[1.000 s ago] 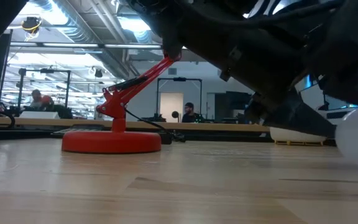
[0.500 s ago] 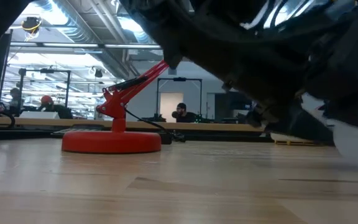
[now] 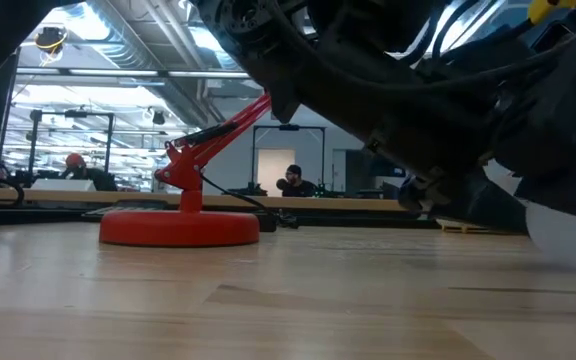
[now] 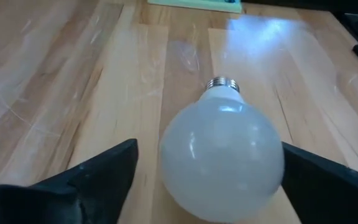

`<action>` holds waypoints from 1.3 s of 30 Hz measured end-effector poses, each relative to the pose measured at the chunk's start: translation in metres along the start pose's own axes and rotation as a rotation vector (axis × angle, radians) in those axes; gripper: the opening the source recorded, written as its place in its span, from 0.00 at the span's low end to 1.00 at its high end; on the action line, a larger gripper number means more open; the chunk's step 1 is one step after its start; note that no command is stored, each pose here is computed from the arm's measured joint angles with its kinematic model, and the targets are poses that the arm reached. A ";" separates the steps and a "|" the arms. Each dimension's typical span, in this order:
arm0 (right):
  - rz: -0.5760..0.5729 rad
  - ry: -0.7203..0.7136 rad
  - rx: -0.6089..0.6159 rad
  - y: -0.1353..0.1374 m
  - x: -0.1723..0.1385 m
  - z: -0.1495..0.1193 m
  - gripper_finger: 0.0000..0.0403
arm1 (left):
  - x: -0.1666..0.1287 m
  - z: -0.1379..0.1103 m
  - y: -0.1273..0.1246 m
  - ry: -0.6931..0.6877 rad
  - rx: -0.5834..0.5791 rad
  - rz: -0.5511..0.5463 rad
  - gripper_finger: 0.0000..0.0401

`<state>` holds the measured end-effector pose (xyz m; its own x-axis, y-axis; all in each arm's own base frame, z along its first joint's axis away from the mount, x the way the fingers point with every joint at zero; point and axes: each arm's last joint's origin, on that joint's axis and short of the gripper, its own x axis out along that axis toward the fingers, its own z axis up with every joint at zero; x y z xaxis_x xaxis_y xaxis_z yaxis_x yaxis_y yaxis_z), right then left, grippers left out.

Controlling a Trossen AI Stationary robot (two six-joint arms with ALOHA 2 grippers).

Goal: Screw lightbulb
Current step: Insert the light bulb into the lamp

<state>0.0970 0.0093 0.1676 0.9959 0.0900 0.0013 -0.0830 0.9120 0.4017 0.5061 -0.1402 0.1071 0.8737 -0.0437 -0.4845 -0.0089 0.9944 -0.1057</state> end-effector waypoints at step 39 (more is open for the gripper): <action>0.280 0.114 0.065 0.036 -0.012 0.062 0.36 | -0.163 0.113 -0.084 -0.229 0.010 0.227 0.59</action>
<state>0.0838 0.0167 0.2387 0.9240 0.3818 0.0192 -0.3476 0.8183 0.4578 0.4196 -0.2053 0.2935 0.9368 0.2009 -0.2865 -0.2121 0.9772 -0.0081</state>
